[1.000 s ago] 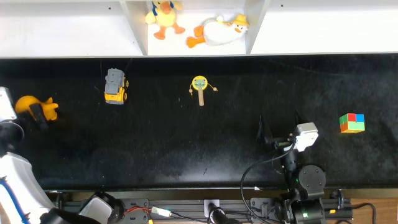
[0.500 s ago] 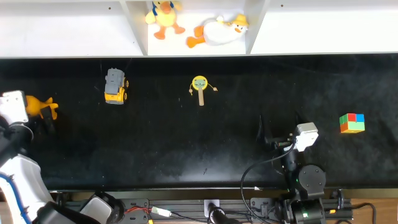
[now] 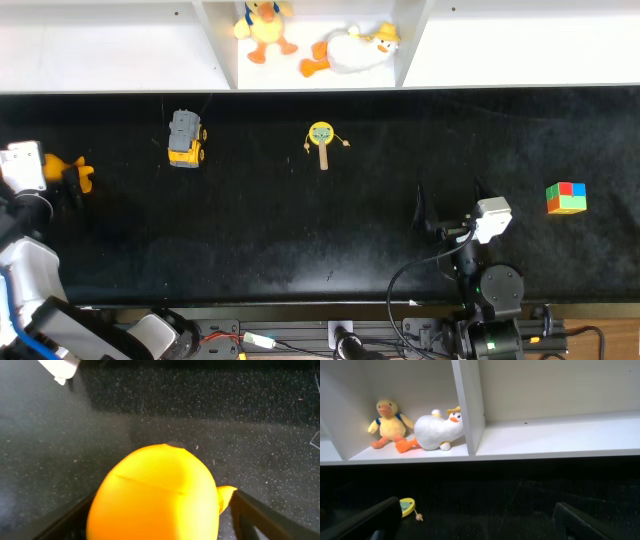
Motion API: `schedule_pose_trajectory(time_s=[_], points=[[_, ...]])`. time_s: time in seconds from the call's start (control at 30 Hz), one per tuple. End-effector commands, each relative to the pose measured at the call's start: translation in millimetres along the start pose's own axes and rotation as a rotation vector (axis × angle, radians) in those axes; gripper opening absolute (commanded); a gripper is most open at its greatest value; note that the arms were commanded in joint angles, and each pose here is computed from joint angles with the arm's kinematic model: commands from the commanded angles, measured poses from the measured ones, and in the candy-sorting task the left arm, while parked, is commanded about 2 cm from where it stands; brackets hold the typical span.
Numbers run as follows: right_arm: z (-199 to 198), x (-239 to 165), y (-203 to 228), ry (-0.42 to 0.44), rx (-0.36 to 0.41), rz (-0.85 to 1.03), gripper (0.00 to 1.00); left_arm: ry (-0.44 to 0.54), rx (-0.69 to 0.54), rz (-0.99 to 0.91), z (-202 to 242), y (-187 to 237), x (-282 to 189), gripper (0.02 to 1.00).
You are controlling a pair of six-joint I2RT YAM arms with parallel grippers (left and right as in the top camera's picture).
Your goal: Store Toys
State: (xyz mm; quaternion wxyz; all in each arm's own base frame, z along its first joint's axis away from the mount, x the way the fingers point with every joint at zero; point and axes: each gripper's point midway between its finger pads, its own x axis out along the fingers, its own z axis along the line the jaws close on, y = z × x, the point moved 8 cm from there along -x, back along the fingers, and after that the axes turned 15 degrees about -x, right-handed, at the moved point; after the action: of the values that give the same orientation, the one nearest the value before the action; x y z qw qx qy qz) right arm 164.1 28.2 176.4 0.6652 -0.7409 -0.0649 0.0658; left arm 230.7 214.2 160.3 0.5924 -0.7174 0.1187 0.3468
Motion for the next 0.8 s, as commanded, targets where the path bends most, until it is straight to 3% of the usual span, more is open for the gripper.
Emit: schedule_pose_trajectory(time_s=[0.03,0.13,0.2,0.6,0.8], points=[[1,0,3,-0.002,-0.003,0.0,0.996,0.047,-0.007,0.014,-3,8,5,0.715],[1,0,3,-0.002,-0.003,0.0,0.996,0.055,-0.031,-0.002,-3,5,5,0.56],[1,0,3,-0.002,-0.003,0.0,0.996,0.053,-0.072,-0.02,-2,2,5,0.524],[1,0,3,-0.002,-0.003,0.0,0.996,0.039,-0.22,-0.175,-2,-49,-19,0.485],[1,0,3,-0.001,-0.003,-0.001,0.996,0.1,-0.189,-0.209,-29,-104,-41,0.47]])
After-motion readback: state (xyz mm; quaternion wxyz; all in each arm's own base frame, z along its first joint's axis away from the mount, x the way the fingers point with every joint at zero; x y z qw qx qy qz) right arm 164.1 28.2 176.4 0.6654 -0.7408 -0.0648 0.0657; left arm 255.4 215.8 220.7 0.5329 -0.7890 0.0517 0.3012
